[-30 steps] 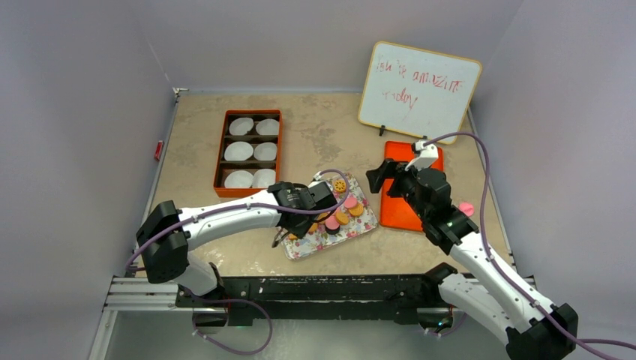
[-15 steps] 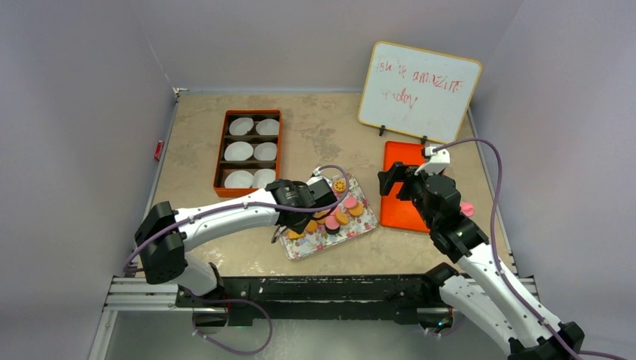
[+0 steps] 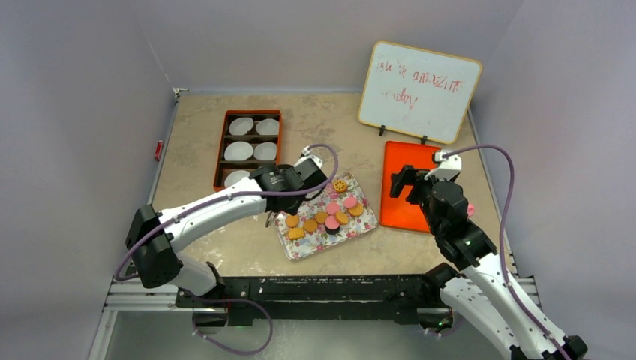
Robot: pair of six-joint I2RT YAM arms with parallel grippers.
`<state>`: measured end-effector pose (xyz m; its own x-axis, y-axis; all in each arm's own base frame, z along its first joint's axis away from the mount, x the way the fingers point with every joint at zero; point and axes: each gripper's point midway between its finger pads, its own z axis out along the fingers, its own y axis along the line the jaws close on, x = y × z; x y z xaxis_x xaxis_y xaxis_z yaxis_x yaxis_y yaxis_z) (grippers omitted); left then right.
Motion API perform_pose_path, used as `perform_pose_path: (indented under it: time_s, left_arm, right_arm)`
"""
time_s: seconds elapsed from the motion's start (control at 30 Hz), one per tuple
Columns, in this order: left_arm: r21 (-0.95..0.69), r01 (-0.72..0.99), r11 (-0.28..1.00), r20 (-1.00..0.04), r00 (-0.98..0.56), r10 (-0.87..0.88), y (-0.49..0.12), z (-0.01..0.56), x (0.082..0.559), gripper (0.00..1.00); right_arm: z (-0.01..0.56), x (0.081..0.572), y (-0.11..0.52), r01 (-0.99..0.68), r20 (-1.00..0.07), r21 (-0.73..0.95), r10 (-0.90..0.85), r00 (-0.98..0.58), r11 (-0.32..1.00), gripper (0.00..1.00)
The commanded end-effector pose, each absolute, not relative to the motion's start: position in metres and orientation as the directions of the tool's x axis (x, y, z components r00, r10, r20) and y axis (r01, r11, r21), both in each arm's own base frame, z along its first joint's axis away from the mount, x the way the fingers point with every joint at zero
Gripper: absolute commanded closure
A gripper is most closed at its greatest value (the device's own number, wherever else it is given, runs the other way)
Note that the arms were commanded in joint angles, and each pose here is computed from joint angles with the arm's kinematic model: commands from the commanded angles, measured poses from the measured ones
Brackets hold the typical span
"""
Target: Pack the cookies
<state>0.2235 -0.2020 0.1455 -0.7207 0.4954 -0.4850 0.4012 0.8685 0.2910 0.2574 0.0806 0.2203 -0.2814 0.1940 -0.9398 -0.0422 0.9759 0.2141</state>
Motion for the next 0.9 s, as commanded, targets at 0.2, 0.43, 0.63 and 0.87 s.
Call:
perform_pose_path:
  time_s: [0.2,0.43,0.63,0.87]
  left_arm:
    - [0.273,0.310,0.911,-0.651,-0.637,0.412,-0.180,0.217,0.275,0.72]
    - [0.286,0.221,0.932,-0.679,-0.640,0.360,-0.146,0.233,0.315,0.72]
    - [0.316,0.113,0.942,-0.687,-0.658,0.309,-0.106,0.238,0.358,0.72]
    - [0.286,0.021,0.958,-0.681,-0.699,0.218,-0.070,0.225,0.403,0.73]
  right_arm:
    - [0.229,0.258,0.072,-0.017,-0.954,0.197,0.188,-0.232,0.980,0.01]
    - [0.222,0.258,0.078,-0.037,-0.947,0.232,0.217,-0.237,0.972,0.01]
    - [0.215,0.259,0.084,-0.053,-0.941,0.249,0.228,-0.251,0.967,0.01]
    - [0.210,0.260,0.087,-0.063,-0.938,0.254,0.230,-0.261,0.965,0.01]
